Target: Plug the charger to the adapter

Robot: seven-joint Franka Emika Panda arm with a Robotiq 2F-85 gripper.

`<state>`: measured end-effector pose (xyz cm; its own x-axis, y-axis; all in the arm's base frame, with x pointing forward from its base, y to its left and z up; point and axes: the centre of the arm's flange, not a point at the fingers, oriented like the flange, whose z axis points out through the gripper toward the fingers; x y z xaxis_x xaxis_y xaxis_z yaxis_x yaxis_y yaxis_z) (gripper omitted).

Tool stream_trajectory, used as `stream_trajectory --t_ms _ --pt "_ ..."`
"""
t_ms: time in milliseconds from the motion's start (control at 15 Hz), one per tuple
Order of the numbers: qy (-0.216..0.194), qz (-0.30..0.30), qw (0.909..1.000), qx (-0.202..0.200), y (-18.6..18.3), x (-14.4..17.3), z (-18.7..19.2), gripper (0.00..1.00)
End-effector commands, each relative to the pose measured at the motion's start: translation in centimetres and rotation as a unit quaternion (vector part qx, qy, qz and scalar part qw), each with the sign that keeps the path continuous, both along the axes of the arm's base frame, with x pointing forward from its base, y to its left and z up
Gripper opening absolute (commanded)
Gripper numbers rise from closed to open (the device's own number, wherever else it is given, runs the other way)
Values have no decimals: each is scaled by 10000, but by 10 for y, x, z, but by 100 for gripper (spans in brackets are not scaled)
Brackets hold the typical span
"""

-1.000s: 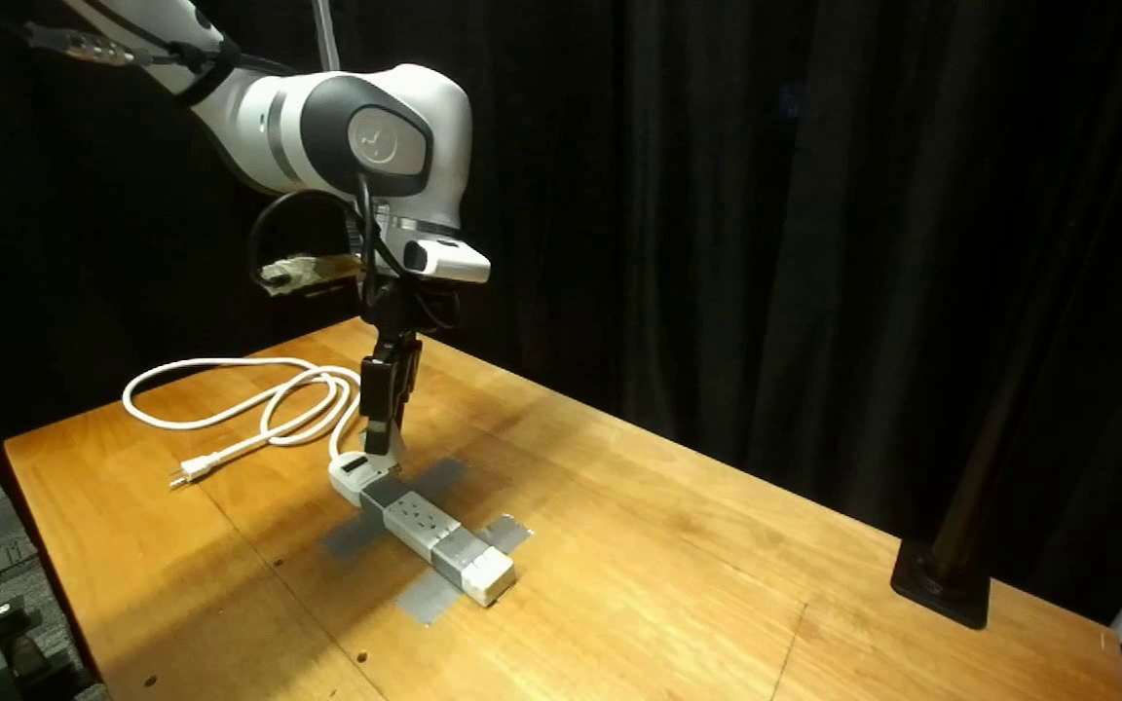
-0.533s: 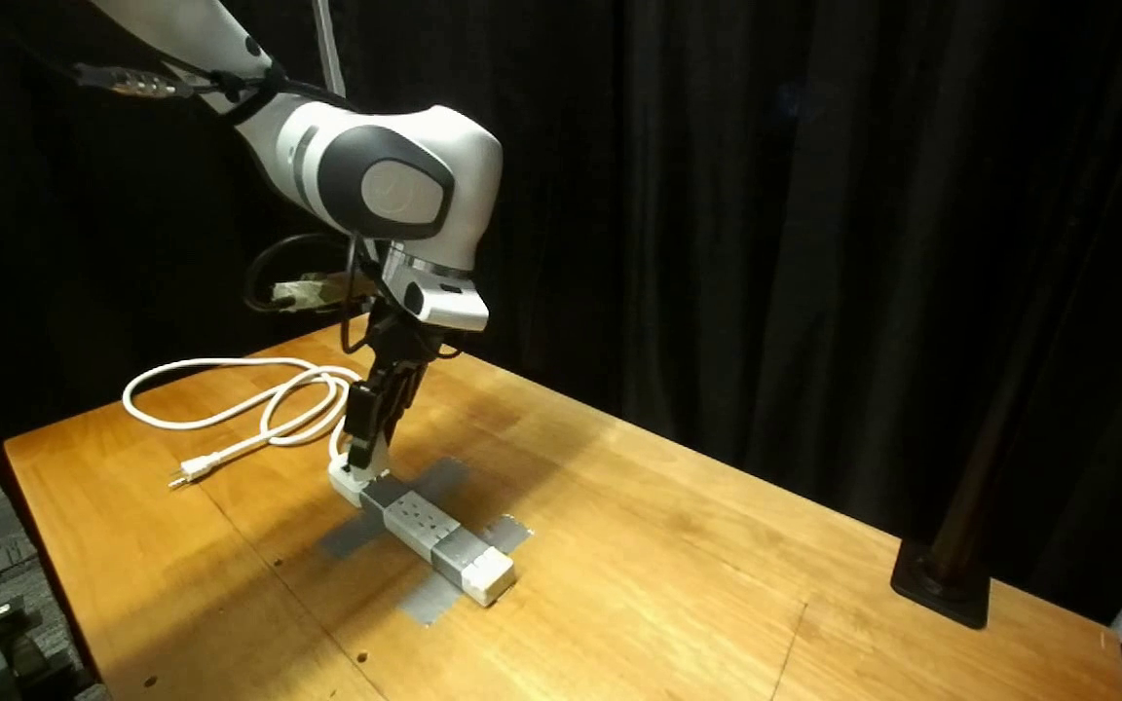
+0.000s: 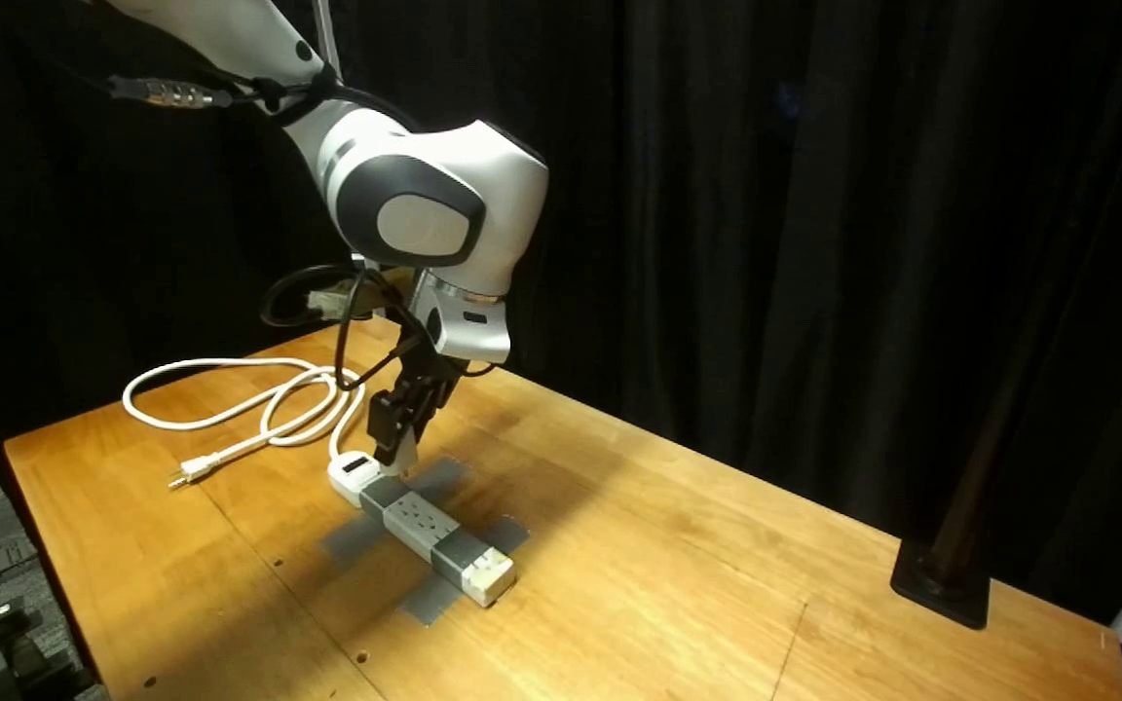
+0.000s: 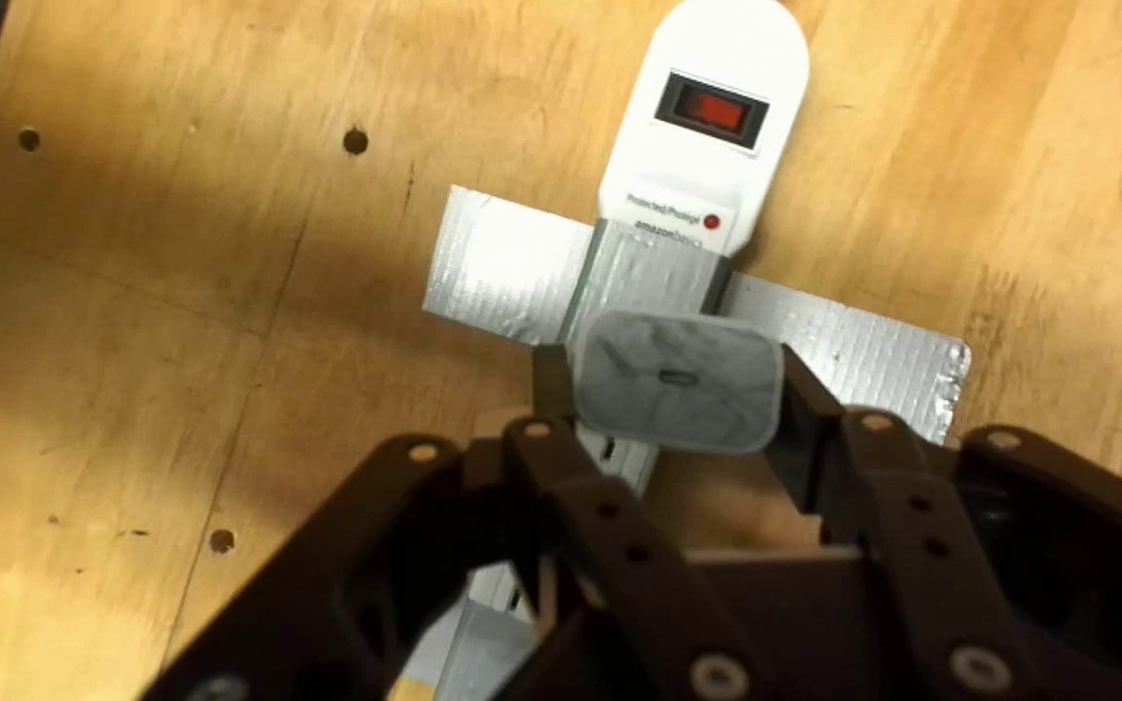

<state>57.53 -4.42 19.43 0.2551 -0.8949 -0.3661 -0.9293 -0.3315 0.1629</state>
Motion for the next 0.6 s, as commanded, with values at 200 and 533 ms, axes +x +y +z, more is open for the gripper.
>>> stream_trajectory --t_ms 200,533 --pt "55 -495 9986 154 -37 0 -4 24" --pt "419 -667 9958 464 -48 -9 -20 24"
